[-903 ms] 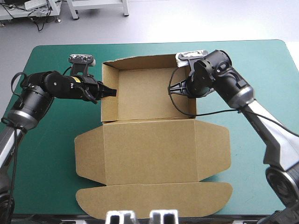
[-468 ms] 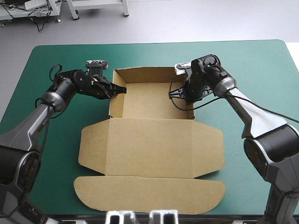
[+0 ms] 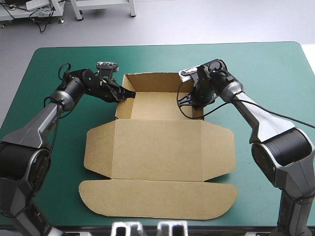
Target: Fold the box
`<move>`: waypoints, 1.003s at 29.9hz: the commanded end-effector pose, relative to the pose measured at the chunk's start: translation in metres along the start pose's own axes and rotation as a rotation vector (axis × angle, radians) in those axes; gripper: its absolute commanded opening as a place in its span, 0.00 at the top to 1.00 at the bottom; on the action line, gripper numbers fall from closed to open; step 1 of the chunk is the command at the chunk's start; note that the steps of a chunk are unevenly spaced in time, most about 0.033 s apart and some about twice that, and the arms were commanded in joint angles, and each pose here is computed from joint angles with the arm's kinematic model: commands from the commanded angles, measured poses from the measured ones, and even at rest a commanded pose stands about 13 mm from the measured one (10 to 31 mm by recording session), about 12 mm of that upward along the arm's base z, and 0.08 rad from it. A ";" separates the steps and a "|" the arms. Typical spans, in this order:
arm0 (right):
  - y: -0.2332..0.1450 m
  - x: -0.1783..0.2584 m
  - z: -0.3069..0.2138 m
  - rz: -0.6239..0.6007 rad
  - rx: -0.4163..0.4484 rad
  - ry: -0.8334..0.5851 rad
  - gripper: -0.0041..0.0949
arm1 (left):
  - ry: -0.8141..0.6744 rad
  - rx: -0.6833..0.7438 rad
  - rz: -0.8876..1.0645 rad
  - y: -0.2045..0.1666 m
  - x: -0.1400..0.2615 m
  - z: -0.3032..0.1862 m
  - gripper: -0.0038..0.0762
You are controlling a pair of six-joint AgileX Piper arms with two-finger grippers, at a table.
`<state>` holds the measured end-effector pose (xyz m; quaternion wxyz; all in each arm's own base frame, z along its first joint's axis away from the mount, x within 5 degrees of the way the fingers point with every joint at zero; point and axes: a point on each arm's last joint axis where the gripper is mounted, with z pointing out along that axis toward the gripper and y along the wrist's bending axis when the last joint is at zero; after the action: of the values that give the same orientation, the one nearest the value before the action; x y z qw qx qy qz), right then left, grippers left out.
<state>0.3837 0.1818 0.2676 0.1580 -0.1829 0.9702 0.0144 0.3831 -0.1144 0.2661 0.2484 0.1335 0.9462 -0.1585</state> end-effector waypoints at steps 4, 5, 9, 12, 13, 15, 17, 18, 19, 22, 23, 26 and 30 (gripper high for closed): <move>-0.003 -0.017 -0.048 -0.025 0.019 -0.160 0.53 | 0.108 0.024 0.117 -0.016 -0.003 -0.018 0.48; -0.003 -0.019 -0.052 -0.023 0.016 -0.173 0.53 | 0.110 0.015 0.124 -0.015 -0.003 -0.019 0.42; -0.003 -0.024 -0.064 -0.012 0.012 -0.209 0.53 | 0.097 0.002 0.137 -0.015 -0.007 -0.022 0.26; -0.004 -0.025 -0.069 -0.011 0.015 -0.209 0.53 | 0.075 0.003 0.144 -0.017 -0.013 -0.028 0.26; -0.004 -0.024 -0.070 -0.011 0.018 -0.208 0.53 | 0.071 0.004 0.148 -0.018 -0.015 -0.031 0.26; -0.004 -0.024 -0.070 -0.011 0.018 -0.204 0.53 | 0.067 0.007 0.150 -0.020 -0.020 -0.037 0.26; -0.004 -0.023 -0.070 -0.011 0.017 -0.198 0.53 | 0.062 -0.001 0.166 -0.021 -0.025 -0.045 0.26; -0.004 -0.023 -0.070 -0.011 0.017 -0.191 0.53 | 0.065 -0.008 0.177 -0.022 -0.027 -0.049 0.26; -0.004 -0.022 -0.070 -0.010 0.018 -0.186 0.53 | 0.067 -0.020 0.189 -0.022 -0.029 -0.053 0.26; -0.004 -0.021 -0.070 -0.011 0.021 -0.169 0.53 | 0.079 -0.047 0.208 -0.023 -0.034 -0.065 0.26; -0.004 -0.020 -0.071 -0.010 0.022 -0.167 0.53 | 0.080 -0.051 0.207 -0.023 -0.036 -0.070 0.26; -0.004 -0.021 -0.078 -0.006 0.015 -0.165 0.53 | 0.099 -0.041 0.154 -0.029 -0.040 -0.086 0.26; -0.004 -0.023 -0.094 0.000 0.008 -0.192 0.53 | 0.030 -0.033 0.154 -0.037 -0.047 -0.115 0.34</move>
<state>0.3903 0.1840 0.3170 0.1949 -0.1829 0.9635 0.0138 0.3854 -0.1169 0.3473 0.2107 0.2084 0.9495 -0.1028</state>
